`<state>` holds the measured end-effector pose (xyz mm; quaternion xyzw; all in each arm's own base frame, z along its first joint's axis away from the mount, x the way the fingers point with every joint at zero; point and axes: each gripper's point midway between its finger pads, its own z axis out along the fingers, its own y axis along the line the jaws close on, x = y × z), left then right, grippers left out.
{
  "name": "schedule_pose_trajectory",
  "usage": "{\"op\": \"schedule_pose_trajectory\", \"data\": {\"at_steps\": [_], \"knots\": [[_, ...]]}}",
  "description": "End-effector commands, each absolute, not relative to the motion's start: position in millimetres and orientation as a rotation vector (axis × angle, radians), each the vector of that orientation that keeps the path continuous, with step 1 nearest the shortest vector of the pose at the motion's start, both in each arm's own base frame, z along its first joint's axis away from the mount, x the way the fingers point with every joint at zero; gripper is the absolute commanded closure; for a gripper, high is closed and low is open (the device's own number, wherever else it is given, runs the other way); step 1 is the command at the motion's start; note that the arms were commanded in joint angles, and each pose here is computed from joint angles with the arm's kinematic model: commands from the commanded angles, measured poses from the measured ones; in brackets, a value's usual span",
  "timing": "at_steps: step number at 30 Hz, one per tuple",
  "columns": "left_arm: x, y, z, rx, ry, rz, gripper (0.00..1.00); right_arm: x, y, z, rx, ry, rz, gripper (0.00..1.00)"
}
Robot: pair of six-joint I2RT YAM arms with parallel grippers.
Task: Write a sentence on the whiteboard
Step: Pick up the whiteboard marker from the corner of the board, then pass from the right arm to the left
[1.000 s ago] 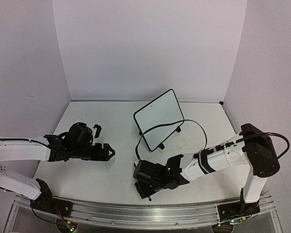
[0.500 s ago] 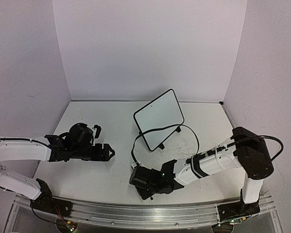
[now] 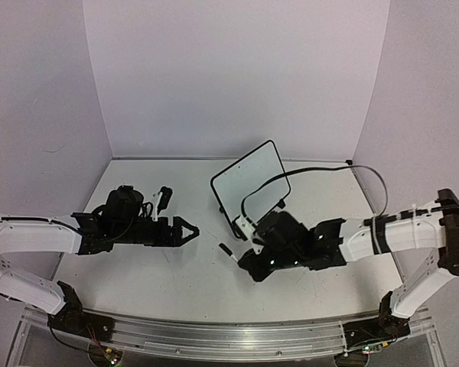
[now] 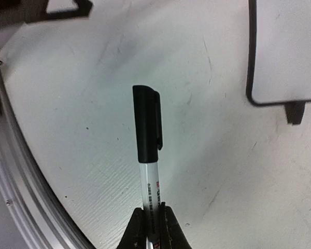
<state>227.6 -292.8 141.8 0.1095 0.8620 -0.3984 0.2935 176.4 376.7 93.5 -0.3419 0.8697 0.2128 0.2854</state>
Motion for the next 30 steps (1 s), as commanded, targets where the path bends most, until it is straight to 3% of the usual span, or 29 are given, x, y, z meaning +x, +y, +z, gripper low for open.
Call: {"op": "schedule_pose_trajectory", "data": {"at_steps": [1,9,18,30], "knots": [[206.1,-353.3,203.1,0.601,2.068,-1.477,0.07,182.7,374.7,158.4,-1.105,2.069,0.806,1.0],[198.3,-399.1,226.5,0.81,2.02,-1.706,0.13,201.7,365.3,184.1,-1.245,1.946,0.699,1.0],[200.0,-409.6,216.4,0.801,2.08,-1.754,0.49,211.3,365.0,185.9,-1.263,1.936,0.655,1.0],[202.8,-414.0,209.5,0.788,2.101,-1.743,0.73,213.2,365.1,181.8,-1.269,1.94,0.665,1.0]]}}
